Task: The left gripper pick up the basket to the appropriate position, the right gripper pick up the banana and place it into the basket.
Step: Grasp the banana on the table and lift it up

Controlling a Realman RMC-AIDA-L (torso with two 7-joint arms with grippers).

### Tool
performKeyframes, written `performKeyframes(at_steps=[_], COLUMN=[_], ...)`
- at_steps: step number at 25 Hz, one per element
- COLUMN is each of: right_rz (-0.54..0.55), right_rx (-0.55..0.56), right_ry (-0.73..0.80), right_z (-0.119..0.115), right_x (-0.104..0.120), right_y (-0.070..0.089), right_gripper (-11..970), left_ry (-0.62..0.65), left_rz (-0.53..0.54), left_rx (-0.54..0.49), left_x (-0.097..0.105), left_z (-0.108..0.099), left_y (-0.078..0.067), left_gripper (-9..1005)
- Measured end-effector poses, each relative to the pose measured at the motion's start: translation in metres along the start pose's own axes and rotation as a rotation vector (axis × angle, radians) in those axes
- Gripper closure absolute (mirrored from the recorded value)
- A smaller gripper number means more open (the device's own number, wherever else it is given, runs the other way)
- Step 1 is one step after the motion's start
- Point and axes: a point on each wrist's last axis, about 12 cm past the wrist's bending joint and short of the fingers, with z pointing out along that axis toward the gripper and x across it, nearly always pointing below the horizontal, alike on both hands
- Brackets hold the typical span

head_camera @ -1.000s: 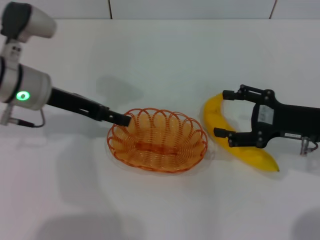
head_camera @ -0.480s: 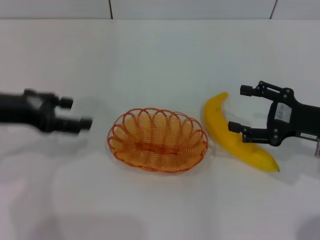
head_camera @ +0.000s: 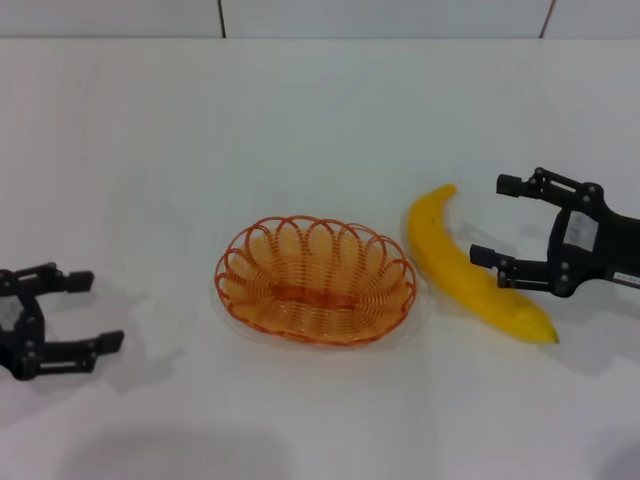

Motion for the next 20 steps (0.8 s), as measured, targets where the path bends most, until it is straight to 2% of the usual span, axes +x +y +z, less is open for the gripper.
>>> performKeyframes(at_steps=[6,10,13,15,20], right_rz=[0.052,0.217,0.376,0.436,0.438], right_rx=[-0.023,-0.041,-0.039,-0.04,-0.05], right_ry=[-0.023,0.022,0.152,0.266,0.608], right_z=[-0.003,-0.012,-0.012,-0.005,0.034], right_x=[-0.007,-0.029,-0.051,-0.066,-0.099], right_y=[-0.001,-0.022,-0.044,-0.056,-0.073], right_gripper=[72,72,72,72,73], left_ry=[-0.096,-0.112,-0.133,-0.148,-0.156], left_rz=[0.007,0.031,0.04,0.039,0.044], left_rx=[-0.044,-0.034,-0.021,-0.015,-0.015], left_x=[0.004,-0.005,-0.011,-0.011,-0.011], left_z=[0.002,0.008,0.014,0.017,0.019], left_y=[0.007,0.012,0.014,0.014,0.014], left_gripper=[119,120,120,120,120])
